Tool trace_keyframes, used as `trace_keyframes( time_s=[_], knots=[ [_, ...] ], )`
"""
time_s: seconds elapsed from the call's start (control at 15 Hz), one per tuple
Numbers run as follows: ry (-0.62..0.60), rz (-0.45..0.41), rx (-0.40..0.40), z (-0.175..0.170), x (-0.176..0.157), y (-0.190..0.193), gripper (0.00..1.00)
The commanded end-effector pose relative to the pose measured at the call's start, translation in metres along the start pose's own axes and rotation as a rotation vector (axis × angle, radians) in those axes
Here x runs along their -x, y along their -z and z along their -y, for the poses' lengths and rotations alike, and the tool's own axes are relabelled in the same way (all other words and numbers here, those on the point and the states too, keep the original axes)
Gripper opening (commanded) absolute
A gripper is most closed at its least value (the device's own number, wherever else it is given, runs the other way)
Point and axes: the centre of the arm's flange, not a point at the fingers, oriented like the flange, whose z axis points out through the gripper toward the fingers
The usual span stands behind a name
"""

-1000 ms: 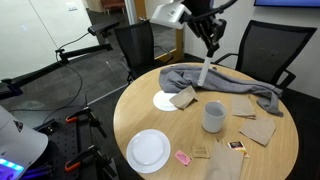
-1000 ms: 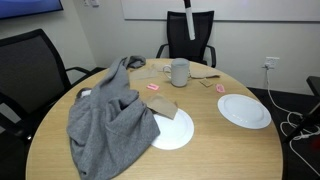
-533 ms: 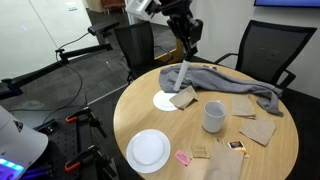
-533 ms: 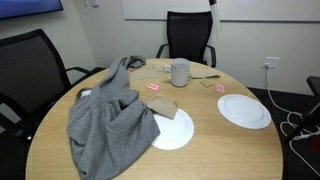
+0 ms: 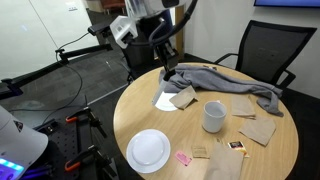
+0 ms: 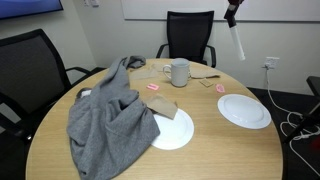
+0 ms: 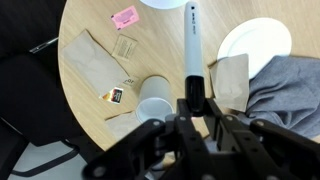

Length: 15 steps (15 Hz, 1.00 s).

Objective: Remove the marker from the mug cup and place it on the table

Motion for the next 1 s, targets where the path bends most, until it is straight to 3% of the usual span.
trace_keyframes(
  time_s=[0.0,0.2,0.27,0.67,0.93],
  knots=[
    [-0.001,0.003,-0.001,0.0,0.001,-0.001,0.22],
    [-0.002,0.003,-0.002,0.0,0.001,-0.001,0.22],
    [-0.002,0.003,-0.002,0.0,0.001,-0.001,0.06],
    [-0.128,0.052,0.013,-0.006,-0.004,-0.029,0.06],
    [-0.196,0.099,-0.02,-0.006,-0.004,-0.053,0.06]
  ],
)
